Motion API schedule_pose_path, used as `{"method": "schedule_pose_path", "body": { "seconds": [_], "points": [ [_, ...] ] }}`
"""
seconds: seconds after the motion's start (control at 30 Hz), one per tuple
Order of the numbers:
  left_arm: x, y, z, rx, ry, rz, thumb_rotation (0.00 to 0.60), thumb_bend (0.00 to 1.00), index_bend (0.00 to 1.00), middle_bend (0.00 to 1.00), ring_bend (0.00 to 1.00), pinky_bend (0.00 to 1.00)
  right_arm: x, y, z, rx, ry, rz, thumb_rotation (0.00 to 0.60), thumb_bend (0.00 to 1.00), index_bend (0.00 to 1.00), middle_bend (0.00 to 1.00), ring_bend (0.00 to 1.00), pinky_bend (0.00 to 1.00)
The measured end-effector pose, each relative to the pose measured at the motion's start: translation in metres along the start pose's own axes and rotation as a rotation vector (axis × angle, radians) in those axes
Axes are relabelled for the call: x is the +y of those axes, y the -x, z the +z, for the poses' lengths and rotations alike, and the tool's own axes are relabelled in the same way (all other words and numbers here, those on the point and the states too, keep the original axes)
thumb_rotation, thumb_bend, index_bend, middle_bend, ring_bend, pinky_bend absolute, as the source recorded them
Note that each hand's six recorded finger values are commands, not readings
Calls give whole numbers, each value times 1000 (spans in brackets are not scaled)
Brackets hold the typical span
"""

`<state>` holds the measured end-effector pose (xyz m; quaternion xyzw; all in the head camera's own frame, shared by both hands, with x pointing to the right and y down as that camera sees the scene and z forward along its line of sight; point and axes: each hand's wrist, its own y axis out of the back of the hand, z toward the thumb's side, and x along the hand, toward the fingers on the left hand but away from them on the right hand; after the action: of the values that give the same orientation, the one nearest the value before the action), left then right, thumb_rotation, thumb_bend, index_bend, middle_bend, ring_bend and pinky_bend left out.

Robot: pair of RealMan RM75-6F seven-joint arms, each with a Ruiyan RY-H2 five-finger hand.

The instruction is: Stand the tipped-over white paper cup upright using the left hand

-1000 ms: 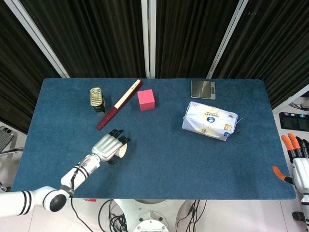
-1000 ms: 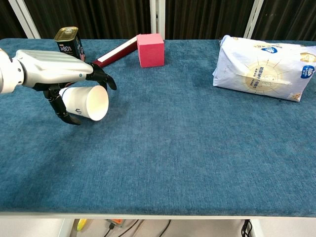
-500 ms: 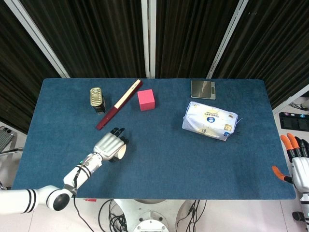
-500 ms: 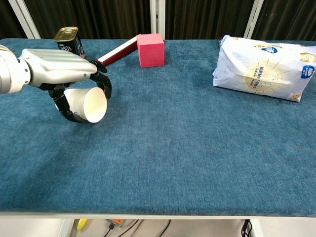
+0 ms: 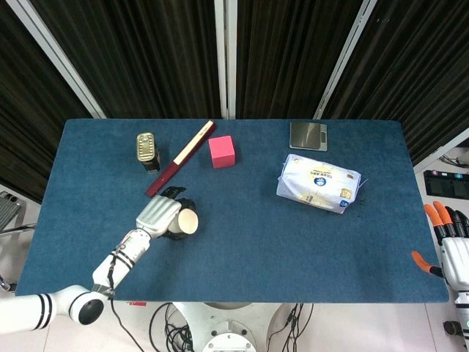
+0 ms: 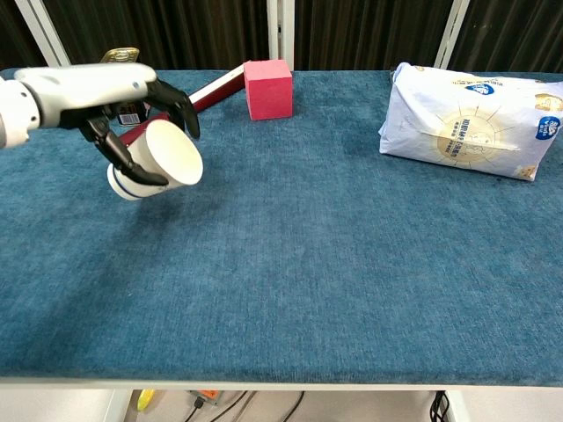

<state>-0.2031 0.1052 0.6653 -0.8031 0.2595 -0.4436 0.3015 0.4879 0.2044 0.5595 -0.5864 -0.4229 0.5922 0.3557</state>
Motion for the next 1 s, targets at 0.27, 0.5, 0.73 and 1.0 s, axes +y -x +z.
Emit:
{"method": "schedule_pose_path", "body": {
  "seconds": [0.27,0.5,0.73,1.0],
  "points": [
    [2,12,-40,42,412,113,600,187,344,400,87,121,-6,1,5,9,-2,20,600,176,0,0,0,0],
    [-10,23,-84,73,593,304,600,187,346,404,87,116,-4,0,4,6,-1,10,600,176,0,0,0,0],
    [-28,31,-101,73,647,408,600,184,340,400,87,116,-4,-1,2,0,4,12,600,176,0,0,0,0],
    [-40,31,-107,60,627,440,600,185,322,376,87,135,-3,-2,2,0,0,11,600,176,0,0,0,0]
  ]
}}
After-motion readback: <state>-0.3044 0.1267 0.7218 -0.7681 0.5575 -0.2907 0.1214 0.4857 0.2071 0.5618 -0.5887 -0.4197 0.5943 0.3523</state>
